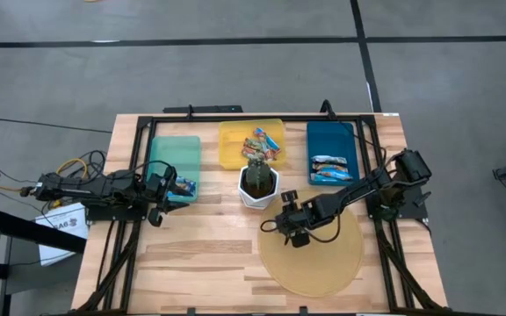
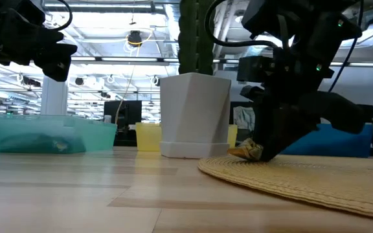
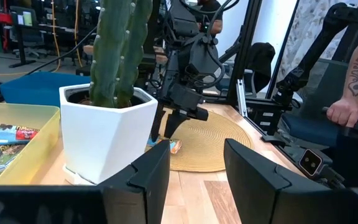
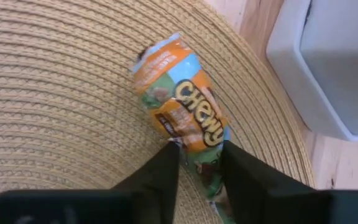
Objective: Pick and place Granola Bars by type
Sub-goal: Put the orange granola bar into the blue bin
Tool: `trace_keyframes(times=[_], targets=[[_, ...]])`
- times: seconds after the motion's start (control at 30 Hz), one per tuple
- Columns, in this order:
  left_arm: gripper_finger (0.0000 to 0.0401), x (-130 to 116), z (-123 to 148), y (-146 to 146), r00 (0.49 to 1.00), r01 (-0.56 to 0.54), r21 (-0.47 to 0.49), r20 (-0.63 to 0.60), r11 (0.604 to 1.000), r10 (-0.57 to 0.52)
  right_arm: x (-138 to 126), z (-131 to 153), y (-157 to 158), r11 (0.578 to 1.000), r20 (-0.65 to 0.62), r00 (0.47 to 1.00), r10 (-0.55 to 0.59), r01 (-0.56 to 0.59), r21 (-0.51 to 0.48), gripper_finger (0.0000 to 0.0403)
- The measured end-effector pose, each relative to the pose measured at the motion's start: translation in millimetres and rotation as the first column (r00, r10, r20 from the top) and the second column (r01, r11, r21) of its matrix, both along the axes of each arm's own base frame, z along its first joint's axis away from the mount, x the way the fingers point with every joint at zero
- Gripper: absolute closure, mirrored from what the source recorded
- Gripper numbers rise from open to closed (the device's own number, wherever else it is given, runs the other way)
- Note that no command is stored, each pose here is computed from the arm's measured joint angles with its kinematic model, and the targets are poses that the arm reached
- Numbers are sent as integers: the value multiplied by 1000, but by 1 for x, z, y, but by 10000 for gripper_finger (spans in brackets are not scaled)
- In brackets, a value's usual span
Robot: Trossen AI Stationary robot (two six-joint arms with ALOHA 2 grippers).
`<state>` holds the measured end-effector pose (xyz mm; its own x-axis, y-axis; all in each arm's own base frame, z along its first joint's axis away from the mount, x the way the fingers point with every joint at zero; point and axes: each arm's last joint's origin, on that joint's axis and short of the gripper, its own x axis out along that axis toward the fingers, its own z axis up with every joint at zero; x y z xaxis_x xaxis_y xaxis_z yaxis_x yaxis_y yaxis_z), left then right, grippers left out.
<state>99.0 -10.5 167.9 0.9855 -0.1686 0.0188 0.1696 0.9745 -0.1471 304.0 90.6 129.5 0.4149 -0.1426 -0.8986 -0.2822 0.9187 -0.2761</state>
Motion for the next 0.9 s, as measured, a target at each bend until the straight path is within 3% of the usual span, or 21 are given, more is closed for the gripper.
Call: trace_keyframes(times=[0.17,0.3,0.67,0.9], targets=[[257,0,0,0,1000,1,0,0,1000,-1,0,0,0,1000,2,1000,-13,13,5,354],[257,0,0,0,1000,0,0,0,1000,0,0,0,0,999,7,1000,-31,30,12,384],[257,0,0,0,1000,1,0,0,1000,-1,-13,33,-4,999,38,998,-39,39,17,386],[257,0,0,0,1000,0,0,0,1000,0,-36,69,-11,982,58,986,-158,151,110,391]])
